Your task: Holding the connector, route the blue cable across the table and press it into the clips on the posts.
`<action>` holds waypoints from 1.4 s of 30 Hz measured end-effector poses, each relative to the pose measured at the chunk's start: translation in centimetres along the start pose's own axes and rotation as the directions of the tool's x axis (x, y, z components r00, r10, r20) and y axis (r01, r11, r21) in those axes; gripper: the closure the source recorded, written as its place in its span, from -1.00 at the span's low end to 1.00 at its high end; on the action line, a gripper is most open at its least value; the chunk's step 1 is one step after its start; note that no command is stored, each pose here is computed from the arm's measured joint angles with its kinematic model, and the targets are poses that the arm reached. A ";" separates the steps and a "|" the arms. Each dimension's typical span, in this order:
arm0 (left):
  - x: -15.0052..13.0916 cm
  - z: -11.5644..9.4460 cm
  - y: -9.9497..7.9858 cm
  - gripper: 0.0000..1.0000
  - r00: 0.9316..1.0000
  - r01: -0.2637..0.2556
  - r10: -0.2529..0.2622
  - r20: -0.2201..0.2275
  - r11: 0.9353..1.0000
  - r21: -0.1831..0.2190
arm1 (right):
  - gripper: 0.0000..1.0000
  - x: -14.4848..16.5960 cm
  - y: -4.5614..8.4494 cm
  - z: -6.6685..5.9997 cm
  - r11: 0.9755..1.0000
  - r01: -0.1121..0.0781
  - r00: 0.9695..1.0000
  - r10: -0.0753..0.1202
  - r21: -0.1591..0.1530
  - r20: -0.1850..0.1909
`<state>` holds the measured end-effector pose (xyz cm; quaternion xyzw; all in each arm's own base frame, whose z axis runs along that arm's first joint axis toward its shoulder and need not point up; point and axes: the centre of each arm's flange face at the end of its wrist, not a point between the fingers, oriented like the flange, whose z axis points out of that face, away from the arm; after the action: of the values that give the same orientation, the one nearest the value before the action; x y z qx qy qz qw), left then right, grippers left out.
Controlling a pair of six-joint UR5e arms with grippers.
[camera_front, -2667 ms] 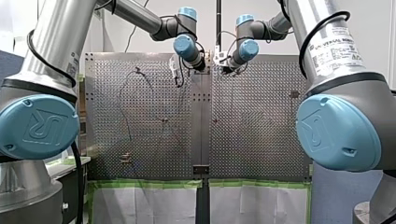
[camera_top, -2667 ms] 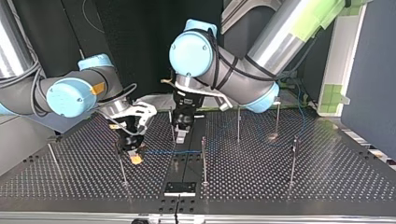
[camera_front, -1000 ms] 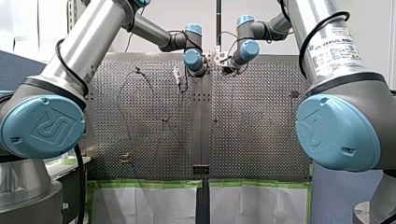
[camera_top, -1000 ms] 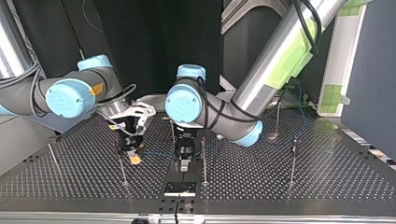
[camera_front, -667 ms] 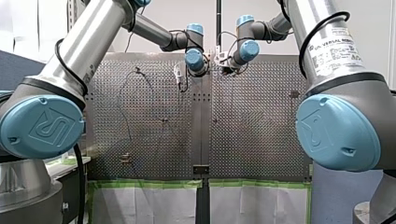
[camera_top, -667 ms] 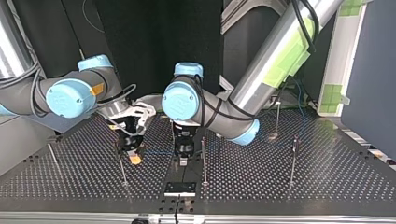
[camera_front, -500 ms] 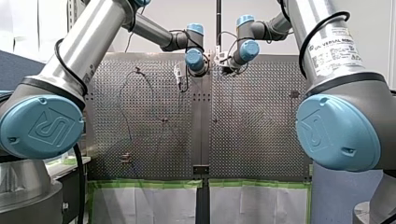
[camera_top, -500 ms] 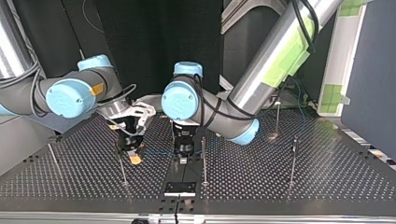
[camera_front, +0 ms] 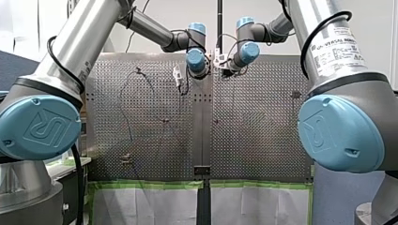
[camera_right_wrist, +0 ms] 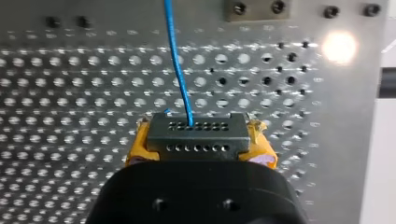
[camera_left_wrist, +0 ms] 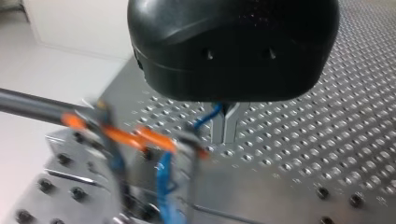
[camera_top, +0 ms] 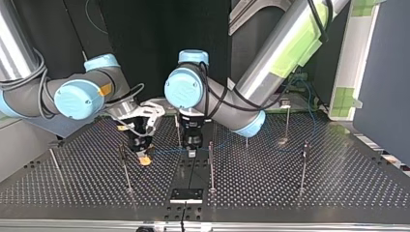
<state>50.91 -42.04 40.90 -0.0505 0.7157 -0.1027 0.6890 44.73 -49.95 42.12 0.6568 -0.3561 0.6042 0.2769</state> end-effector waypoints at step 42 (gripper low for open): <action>15.5 -5.3 5.2 1.00 0.998 0.015 -0.009 -0.066 0.997 0.080 | 1.00 -9.3 -0.6 -5.1 0.999 0.044 0.980 -0.043 0.002 0.193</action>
<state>45.32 -39.91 24.84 -0.0234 0.7329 -0.1373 0.6660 42.02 -44.33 33.55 0.7195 -0.3675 0.5313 0.2550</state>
